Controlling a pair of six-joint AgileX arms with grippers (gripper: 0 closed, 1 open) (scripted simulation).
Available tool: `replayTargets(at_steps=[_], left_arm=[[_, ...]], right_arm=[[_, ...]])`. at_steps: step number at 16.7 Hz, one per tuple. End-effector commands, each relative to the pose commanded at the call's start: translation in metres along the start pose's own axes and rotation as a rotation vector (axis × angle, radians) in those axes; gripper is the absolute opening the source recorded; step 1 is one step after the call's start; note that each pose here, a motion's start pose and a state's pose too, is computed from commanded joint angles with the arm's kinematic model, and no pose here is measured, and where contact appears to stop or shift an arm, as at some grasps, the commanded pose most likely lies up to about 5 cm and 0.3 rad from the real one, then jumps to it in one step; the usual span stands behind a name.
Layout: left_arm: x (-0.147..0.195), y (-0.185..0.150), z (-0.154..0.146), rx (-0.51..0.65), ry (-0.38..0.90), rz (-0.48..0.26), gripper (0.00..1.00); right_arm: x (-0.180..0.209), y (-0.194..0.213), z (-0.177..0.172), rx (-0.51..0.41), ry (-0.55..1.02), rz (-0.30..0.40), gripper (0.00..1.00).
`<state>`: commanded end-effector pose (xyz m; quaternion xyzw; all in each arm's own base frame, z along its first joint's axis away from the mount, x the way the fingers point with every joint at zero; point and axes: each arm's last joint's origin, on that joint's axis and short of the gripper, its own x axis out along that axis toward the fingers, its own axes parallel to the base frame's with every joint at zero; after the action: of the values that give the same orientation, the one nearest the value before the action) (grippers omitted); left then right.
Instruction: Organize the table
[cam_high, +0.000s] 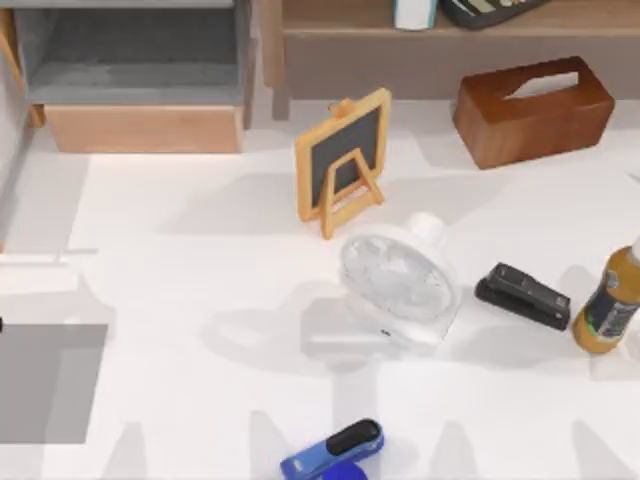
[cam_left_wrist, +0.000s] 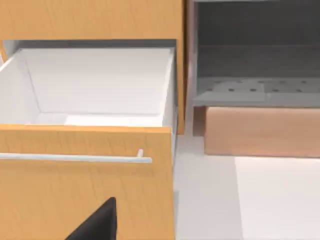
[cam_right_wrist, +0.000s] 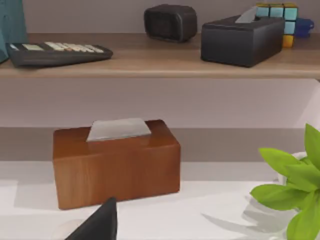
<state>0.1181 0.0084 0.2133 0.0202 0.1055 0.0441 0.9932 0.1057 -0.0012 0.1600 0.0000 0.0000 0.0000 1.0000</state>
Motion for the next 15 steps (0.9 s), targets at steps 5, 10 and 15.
replayTargets(at_steps=[5,10,15], left_arm=[[0.034,0.015,0.069,0.034,0.267,0.055,1.0],[0.116,0.043,0.126,0.047,0.571,0.076,1.0],[0.225,0.082,0.133,0.031,0.859,0.064,1.0]], right_arm=[[0.0,0.0,0.0,0.0,0.0,0.0,1.0],[0.0,0.0,0.0,0.0,0.0,0.0,1.0],[0.0,0.0,0.0,0.0,0.0,0.0,1.0]])
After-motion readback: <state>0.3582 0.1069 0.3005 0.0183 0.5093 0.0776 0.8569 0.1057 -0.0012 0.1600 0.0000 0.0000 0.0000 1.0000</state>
